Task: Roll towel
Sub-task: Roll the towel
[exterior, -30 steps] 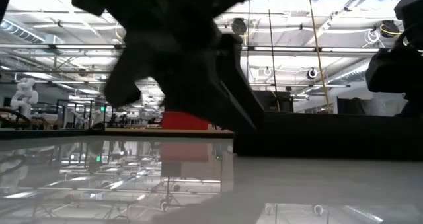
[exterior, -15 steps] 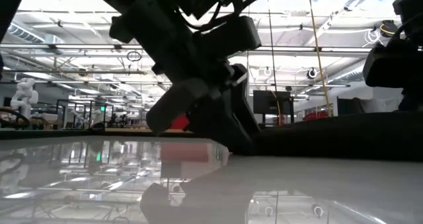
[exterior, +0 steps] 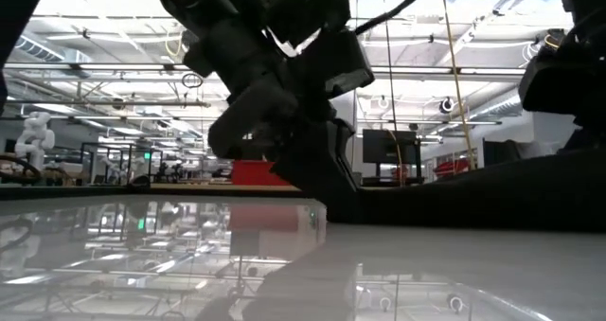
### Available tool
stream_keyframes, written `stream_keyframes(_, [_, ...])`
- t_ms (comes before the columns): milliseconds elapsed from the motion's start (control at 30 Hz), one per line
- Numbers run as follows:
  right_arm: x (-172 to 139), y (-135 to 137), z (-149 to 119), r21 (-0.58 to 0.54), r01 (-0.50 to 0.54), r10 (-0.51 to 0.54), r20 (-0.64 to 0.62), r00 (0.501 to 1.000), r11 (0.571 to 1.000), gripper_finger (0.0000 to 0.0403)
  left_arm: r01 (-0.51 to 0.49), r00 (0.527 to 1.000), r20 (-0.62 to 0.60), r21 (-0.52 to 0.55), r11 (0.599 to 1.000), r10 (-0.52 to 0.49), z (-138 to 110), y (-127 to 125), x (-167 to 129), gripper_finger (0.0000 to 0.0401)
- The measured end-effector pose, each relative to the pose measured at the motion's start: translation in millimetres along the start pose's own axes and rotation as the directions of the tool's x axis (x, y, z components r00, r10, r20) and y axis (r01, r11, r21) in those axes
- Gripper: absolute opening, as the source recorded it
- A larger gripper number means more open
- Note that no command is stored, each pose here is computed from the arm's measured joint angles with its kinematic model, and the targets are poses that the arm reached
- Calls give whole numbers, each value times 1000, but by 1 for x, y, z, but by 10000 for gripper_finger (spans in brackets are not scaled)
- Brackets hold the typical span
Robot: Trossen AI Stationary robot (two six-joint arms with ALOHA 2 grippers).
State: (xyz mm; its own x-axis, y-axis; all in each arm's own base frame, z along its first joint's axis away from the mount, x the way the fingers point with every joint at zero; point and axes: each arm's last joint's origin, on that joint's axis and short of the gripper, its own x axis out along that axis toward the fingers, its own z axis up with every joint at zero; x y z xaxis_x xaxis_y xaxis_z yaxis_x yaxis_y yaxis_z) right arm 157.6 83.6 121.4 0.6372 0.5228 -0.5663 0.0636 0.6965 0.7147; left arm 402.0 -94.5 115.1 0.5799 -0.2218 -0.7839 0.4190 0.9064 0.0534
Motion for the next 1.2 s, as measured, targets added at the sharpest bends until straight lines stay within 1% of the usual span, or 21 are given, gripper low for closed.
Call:
stream_keyframes(33, [0,2,1,-8,-4,4,2,1000,1000,118,34,999,6,-33,999,-34,0,1,0,15])
stream_keyframes(100, [-1,6,4,-29,-9,9,3,1000,1000,156,143,990,32,-105,984,-140,0,1,-1,13])
stream_keyframes(133, [-1,10,6,-46,-12,13,4,1000,999,173,212,977,52,-147,966,-207,0,1,-1,13])
stream_keyframes(200, [-2,19,10,-101,-8,7,-12,1000,995,197,335,942,103,-218,916,-320,1,1,0,12])
stream_keyframes(267, [-4,32,14,-184,4,-13,-45,999,983,208,415,910,143,-275,867,-390,3,0,-1,11])
stream_keyframes(333, [-7,46,20,-279,20,-43,-76,996,960,210,465,885,171,-317,827,-433,7,3,-2,11])
stream_keyframes(400, [-12,62,28,-366,46,-83,-86,993,929,211,490,872,196,-354,797,-449,11,8,-5,10])
stream_keyframes(467, [-17,77,34,-439,84,-126,-67,990,895,212,501,865,205,-390,772,-458,10,13,-6,10])
stream_keyframes(600, [-23,102,41,-538,143,-156,21,988,831,212,520,853,232,-463,718,-468,8,28,-9,10])
stream_keyframes(667, [-22,107,39,-549,161,-165,43,985,820,212,531,846,246,-481,698,-474,7,35,-10,10])
stream_keyframes(767, [-14,110,31,-529,185,-196,36,980,828,212,548,835,282,-506,666,-473,6,45,-10,10])
stream_keyframes(867, [0,111,19,-517,208,-227,28,973,830,212,575,815,311,-547,609,-490,2,53,-3,10])
stream_keyframes(933, [9,111,9,-513,244,-269,26,963,823,212,572,813,311,-580,580,-492,-3,56,4,10])
stream_keyframes(1000, [16,111,0,-505,306,-335,35,942,807,212,572,812,312,-593,567,-493,-3,59,7,10])
stream_keyframes(1100, [22,114,-11,-523,388,-426,51,903,759,208,581,804,316,-601,549,-504,-3,61,12,10])
stream_keyframes(1200, [27,117,-20,-546,428,-480,53,876,720,201,585,800,319,-604,541,-508,-2,64,13,10])
